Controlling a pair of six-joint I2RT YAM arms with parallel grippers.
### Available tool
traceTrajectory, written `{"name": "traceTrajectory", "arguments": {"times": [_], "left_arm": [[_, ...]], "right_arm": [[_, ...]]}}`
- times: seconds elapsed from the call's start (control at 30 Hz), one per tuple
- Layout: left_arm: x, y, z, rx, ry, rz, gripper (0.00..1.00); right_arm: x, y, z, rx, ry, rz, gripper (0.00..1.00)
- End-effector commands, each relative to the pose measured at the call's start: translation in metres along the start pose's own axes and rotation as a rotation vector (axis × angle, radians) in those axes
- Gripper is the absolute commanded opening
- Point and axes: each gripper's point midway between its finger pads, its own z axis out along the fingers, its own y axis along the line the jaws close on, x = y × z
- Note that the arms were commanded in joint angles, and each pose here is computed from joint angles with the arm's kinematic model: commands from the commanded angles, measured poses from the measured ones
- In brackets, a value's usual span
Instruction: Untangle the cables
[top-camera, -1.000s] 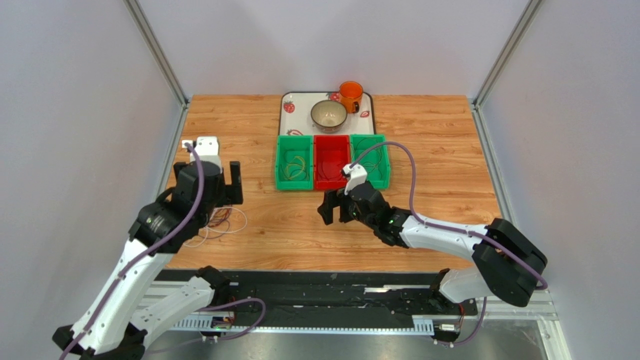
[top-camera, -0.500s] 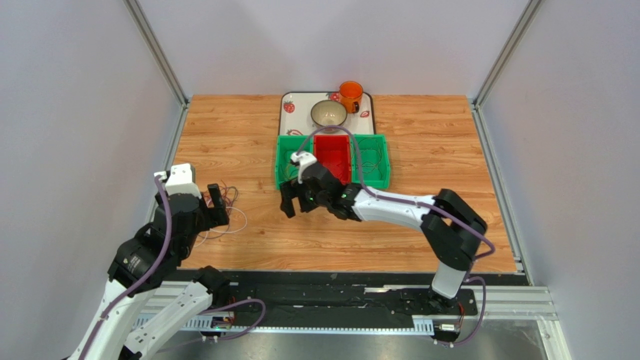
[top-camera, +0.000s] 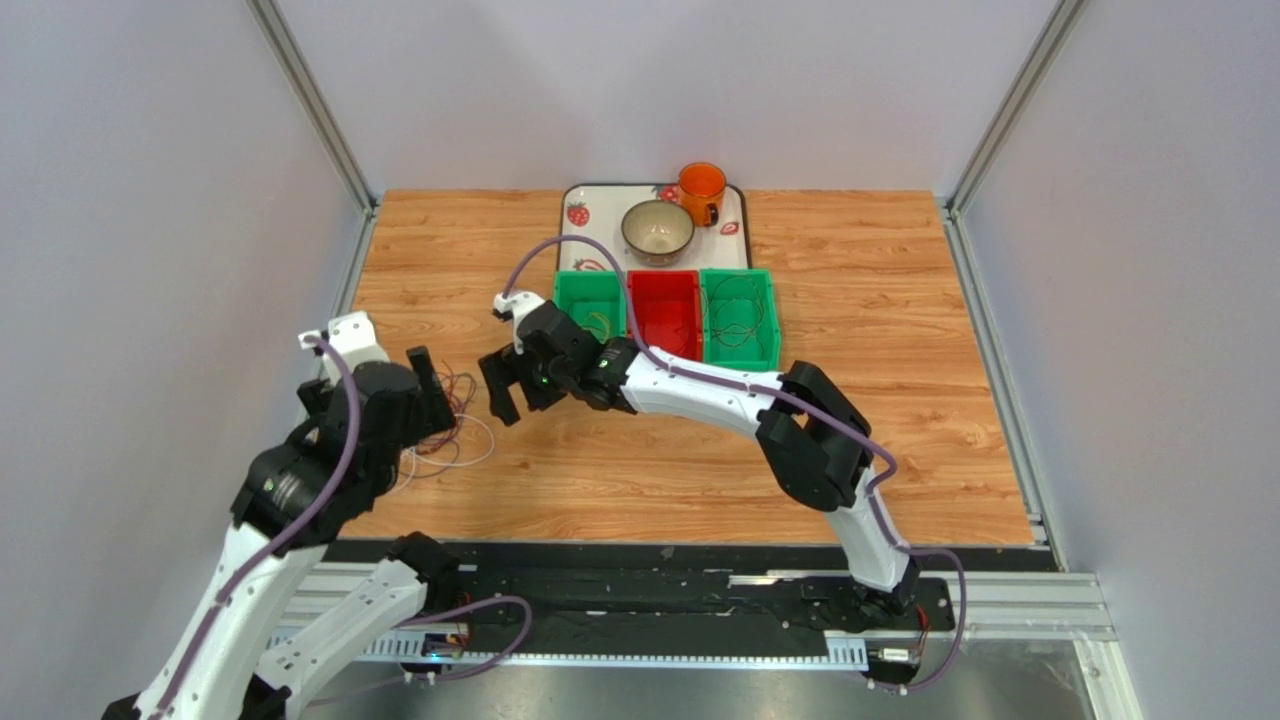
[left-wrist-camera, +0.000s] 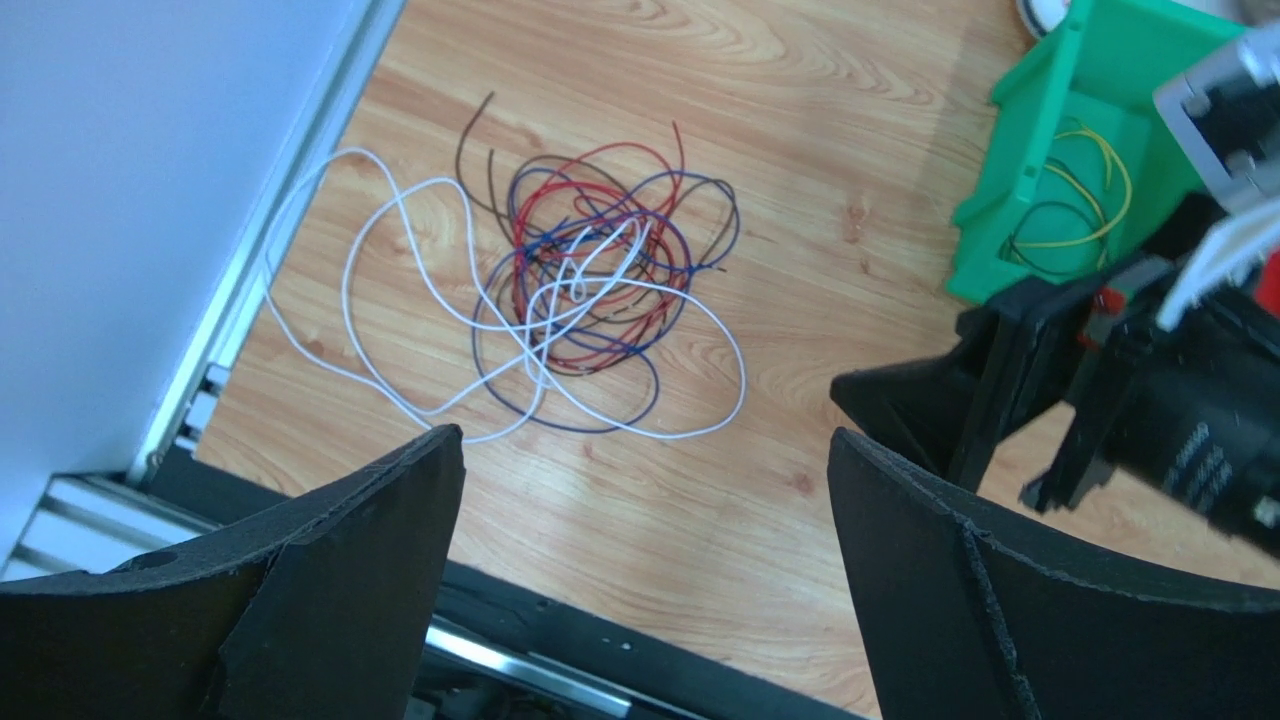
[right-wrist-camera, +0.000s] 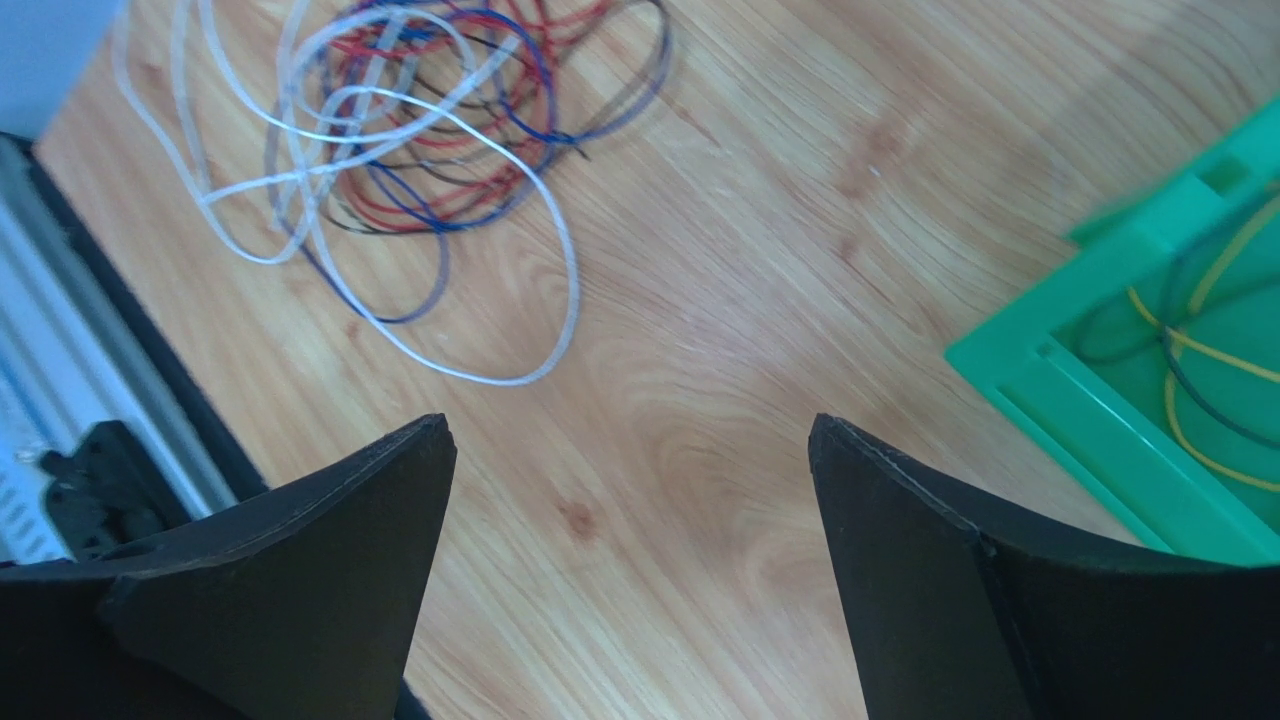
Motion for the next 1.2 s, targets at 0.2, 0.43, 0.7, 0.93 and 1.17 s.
{"name": "traceTrajectory", "arguments": {"times": [0.2,0.43,0.7,0.93,1.17], "left_arm": [[0.054,-0.018,0.108,-0.150,0.269,-0.271,0.99],[0.090,-0.005,0.176,-0.228,0.389,-0.419,0.99],[0.082,0.029,0.215,-0.446,0.384,-0.393,0.99],[0.084,0.029,0.251,-0.449,0.446,-0.388,0.91],[0.091,0.015,0.264,-0.400,0.563,-0.362,0.46]], "right_arm": [[0.033,-0.069,-0.114,0.269,-0.057,0.061,0.97],[0.073,-0.090,-0.174,0.315,-0.104,0.092,0.99],[0.102,-0.111,-0.178,0.359,-0.101,0.051,0.99],[0.104,-0.113,-0.176,0.345,-0.143,0.056,0.98],[0.102,-0.111,-0.184,0.321,-0.193,0.061,0.97]]}}
